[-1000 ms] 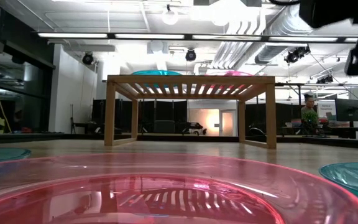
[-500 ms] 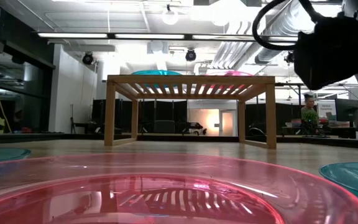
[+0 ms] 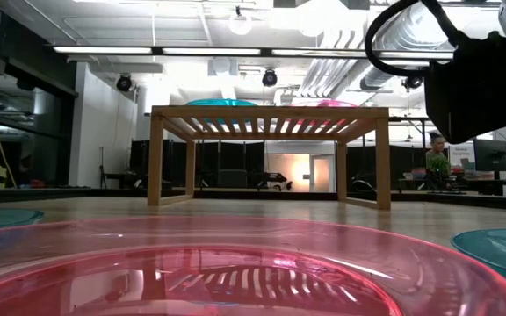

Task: Place and stack plates onto a shelf
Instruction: Stack the right blue plate on the blue plate

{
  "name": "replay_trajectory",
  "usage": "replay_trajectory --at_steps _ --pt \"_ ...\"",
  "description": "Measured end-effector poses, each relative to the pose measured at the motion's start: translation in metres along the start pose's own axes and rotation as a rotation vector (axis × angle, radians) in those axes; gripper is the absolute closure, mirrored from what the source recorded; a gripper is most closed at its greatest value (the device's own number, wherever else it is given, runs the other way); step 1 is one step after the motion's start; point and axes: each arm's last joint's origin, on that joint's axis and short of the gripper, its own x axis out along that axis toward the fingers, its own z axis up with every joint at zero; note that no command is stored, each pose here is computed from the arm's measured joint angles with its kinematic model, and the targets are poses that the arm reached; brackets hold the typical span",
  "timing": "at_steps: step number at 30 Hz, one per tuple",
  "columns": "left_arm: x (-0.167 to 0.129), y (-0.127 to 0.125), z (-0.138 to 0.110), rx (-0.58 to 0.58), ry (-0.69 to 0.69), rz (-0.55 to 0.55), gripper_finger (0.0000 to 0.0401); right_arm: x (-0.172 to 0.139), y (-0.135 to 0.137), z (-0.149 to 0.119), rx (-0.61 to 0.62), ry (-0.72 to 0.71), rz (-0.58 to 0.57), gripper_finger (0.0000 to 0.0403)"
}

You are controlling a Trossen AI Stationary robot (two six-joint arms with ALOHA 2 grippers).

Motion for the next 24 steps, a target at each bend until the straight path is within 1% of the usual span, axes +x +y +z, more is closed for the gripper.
replay_trajectory --at_steps 3,5,7,8,9,13,16,20,22,24 --pt "0.0 0.0 0.0 0.0 0.0 0.0 0.0401 0.0 -0.002 0.0 0.009 -0.01 -0.023 0.0282" --pt "0.0 0.0 0.0 0.002 0.0 0.0 0.0401 0.001 -0.003 0.0 0.015 -0.017 -0.037 0.032" --pt "0.0 0.0 0.0 0.001 0.0 0.0 0.0401 0.001 -0.004 0.0 0.009 -0.014 -0.045 0.0366" --pt "0.0 0.0 0.0 0.002 0.0 0.001 0.0401 0.001 -0.005 -0.001 0.003 -0.014 -0.049 0.0383" --pt "0.0 0.001 0.0 0.002 -0.001 0.003 0.0401 0.0 -0.005 -0.001 -0.007 -0.013 -0.048 0.0392" --pt "0.0 0.003 0.001 0.0 -0.005 0.013 0.0401 -0.007 -0.006 0.002 -0.034 0.007 -0.055 0.0398" --pt "-0.002 0.005 0.003 -0.002 -0.016 0.021 0.0401 -0.021 -0.008 0.004 -0.072 0.004 -0.068 0.0401" --pt "-0.006 0.007 0.007 -0.005 -0.034 0.023 0.0401 -0.053 -0.011 0.007 -0.142 -0.001 -0.098 0.0403" --pt "-0.008 0.008 0.008 -0.007 -0.044 0.026 0.0401 -0.072 -0.015 0.006 -0.183 0.006 -0.13 0.0403" --pt "-0.011 0.008 0.01 -0.003 -0.054 0.037 0.0401 -0.093 -0.018 0.005 -0.224 0.002 -0.134 0.0403"
